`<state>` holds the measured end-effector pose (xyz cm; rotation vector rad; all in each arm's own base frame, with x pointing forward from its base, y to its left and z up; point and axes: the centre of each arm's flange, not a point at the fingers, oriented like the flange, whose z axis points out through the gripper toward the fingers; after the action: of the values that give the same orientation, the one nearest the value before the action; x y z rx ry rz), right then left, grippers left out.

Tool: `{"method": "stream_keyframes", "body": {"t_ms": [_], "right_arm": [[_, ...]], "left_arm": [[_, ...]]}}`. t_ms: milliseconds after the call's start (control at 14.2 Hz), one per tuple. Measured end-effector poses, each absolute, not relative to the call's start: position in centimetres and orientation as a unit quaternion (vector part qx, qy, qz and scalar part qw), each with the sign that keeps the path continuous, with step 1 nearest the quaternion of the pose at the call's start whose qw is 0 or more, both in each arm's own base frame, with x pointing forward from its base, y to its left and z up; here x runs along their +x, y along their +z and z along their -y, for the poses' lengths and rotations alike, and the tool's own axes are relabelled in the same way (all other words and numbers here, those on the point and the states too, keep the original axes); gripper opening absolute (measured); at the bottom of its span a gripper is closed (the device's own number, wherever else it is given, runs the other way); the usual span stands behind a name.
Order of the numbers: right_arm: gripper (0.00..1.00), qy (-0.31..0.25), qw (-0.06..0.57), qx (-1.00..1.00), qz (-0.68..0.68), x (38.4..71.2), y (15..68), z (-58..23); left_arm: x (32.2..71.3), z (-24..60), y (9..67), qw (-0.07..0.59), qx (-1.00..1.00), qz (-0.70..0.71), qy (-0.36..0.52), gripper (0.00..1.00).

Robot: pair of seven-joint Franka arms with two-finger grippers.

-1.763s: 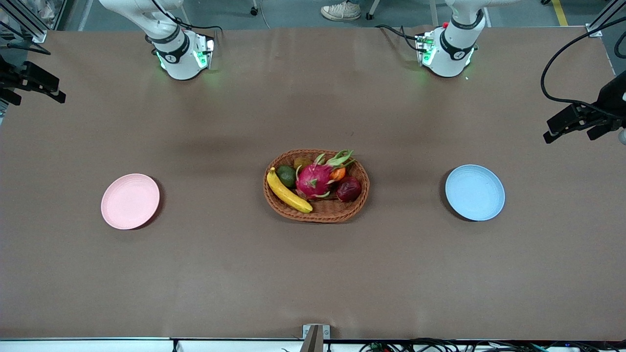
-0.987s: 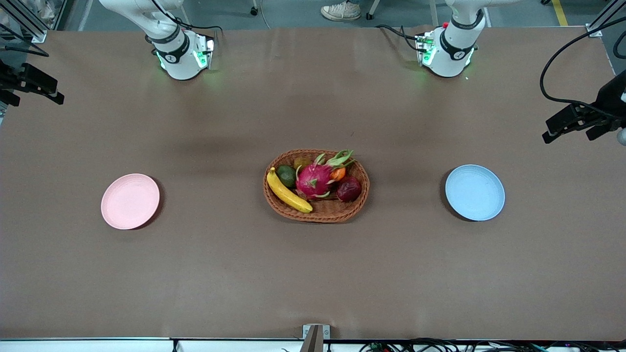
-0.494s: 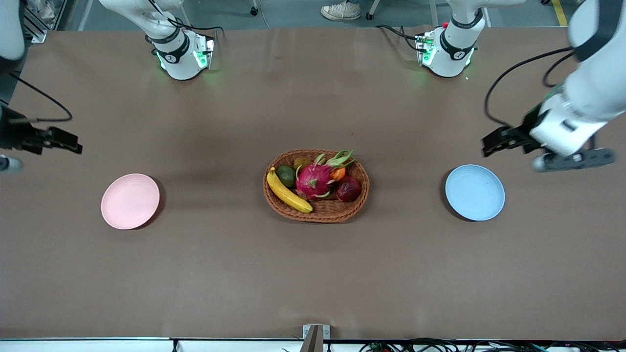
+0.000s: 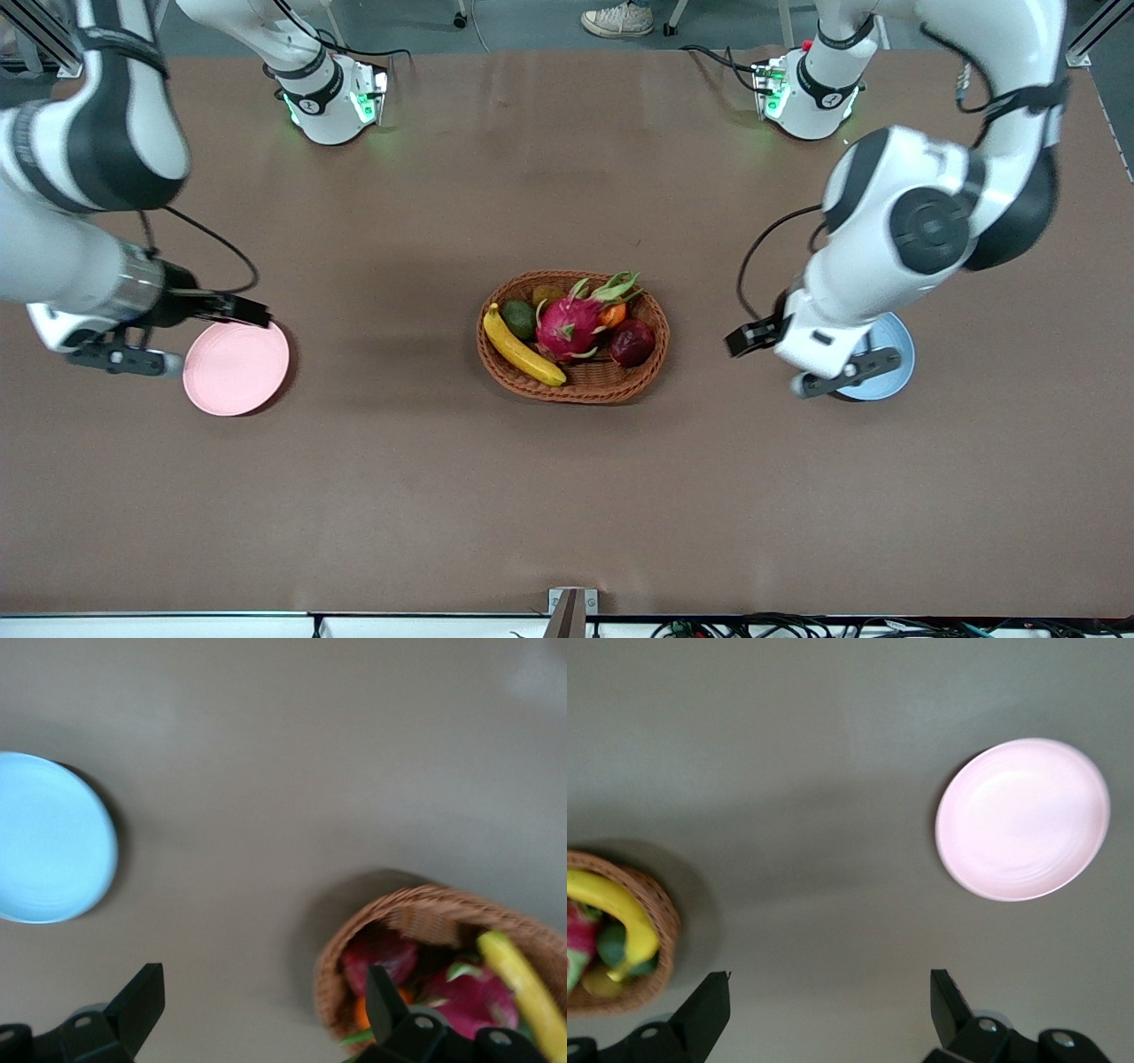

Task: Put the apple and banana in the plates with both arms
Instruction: 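Move the right gripper and the left gripper toward the fruit basket, then grasp the banana with the right gripper while the left gripper grasps the apple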

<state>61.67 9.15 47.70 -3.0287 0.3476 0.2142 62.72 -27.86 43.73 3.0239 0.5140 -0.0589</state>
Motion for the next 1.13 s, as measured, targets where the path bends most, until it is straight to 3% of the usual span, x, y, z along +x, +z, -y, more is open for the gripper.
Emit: {"method": "stream_keyframes", "body": {"t_ms": [423, 1058, 1128], "right_arm": [[1.00, 0.077, 0.053, -0.972, -0.217, 58.5, 40.1, -25.1], [0.98, 0.078, 0.049, -0.970, -0.226, 55.9, 27.7, -35.6], [0.93, 0.081, 0.044, -0.970, -0.225, 55.7, 26.5, -35.9]], "left_arm": [[61.4, 37.2, 35.0, 0.053, 0.961, -0.271, -0.019, 1.00], [59.3, 42.7, 27.0, 0.063, 0.950, -0.306, -0.027, 1.00], [59.0, 43.0, 26.8, 0.060, 0.950, -0.304, -0.029, 1.00]]}}
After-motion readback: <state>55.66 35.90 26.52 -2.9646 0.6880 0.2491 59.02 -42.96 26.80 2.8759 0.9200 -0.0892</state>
